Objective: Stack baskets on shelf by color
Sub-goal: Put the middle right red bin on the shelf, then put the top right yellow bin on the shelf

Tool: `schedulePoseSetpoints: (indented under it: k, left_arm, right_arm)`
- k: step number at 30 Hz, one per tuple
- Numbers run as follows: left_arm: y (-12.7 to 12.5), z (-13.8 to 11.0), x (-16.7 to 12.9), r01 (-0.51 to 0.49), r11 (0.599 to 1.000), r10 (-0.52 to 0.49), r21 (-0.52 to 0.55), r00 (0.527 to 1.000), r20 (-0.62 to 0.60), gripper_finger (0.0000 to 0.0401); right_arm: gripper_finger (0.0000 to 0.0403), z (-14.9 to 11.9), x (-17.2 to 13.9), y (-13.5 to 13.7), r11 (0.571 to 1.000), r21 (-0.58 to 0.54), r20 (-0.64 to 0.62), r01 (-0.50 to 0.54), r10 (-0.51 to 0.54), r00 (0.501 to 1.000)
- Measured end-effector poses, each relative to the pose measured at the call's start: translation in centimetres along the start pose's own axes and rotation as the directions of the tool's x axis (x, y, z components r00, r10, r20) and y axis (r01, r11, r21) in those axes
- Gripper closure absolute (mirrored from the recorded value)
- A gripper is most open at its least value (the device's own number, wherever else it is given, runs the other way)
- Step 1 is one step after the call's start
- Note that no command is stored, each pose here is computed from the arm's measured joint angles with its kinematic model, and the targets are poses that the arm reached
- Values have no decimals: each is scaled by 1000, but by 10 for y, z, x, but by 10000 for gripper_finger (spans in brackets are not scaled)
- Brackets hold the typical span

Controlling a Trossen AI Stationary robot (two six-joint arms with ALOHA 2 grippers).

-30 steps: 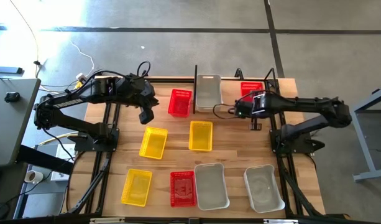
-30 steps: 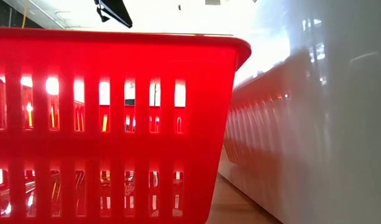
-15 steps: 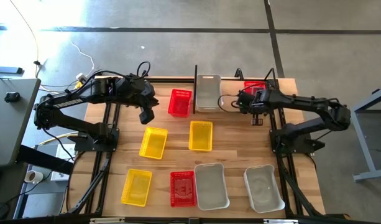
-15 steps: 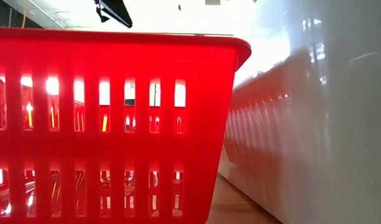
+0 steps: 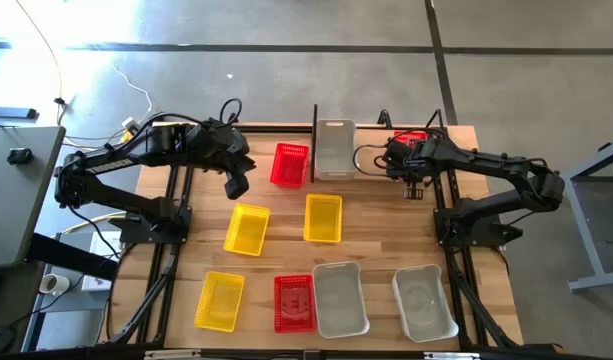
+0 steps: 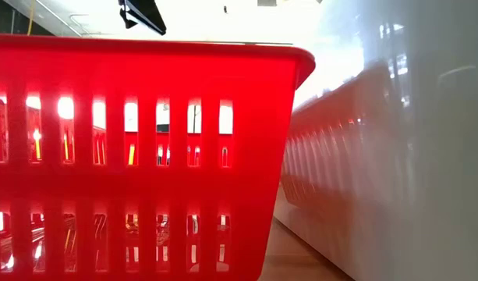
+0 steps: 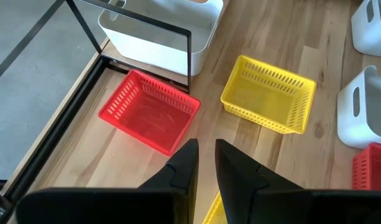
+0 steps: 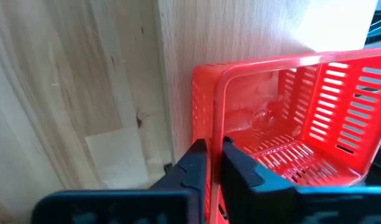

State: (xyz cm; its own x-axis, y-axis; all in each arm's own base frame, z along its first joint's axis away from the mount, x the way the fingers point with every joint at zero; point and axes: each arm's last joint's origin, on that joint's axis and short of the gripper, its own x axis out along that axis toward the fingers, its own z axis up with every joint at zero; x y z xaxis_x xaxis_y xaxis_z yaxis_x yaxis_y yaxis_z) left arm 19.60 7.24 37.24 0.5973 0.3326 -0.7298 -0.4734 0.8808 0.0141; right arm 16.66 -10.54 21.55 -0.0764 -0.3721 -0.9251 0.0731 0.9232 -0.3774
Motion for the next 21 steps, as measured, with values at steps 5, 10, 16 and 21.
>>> schedulePoseSetpoints:
  k: [5, 10, 16, 21]
  left_arm:
    - [0, 0, 0, 0, 1000, 0, 0, 1000, 0, 354]
    - [0, 0, 0, -5, 999, 5, -53, 1000, 1, 354]
    - [1, 0, 0, -35, 988, 36, -148, 999, 4, 354]
    - [1, 1, 2, -27, 984, 26, -175, 1000, -4, 348]
  right_arm:
    - [327, 0, 0, 0, 1000, 0, -2, -1, 1, 1000]
    - [297, 2, -14, -7, 998, 66, 9, 5, -6, 1000]
    - [295, 0, -33, -14, 985, 171, -26, 0, 5, 1000]
    - [295, -2, -53, -19, 934, 352, -13, -64, 73, 997]
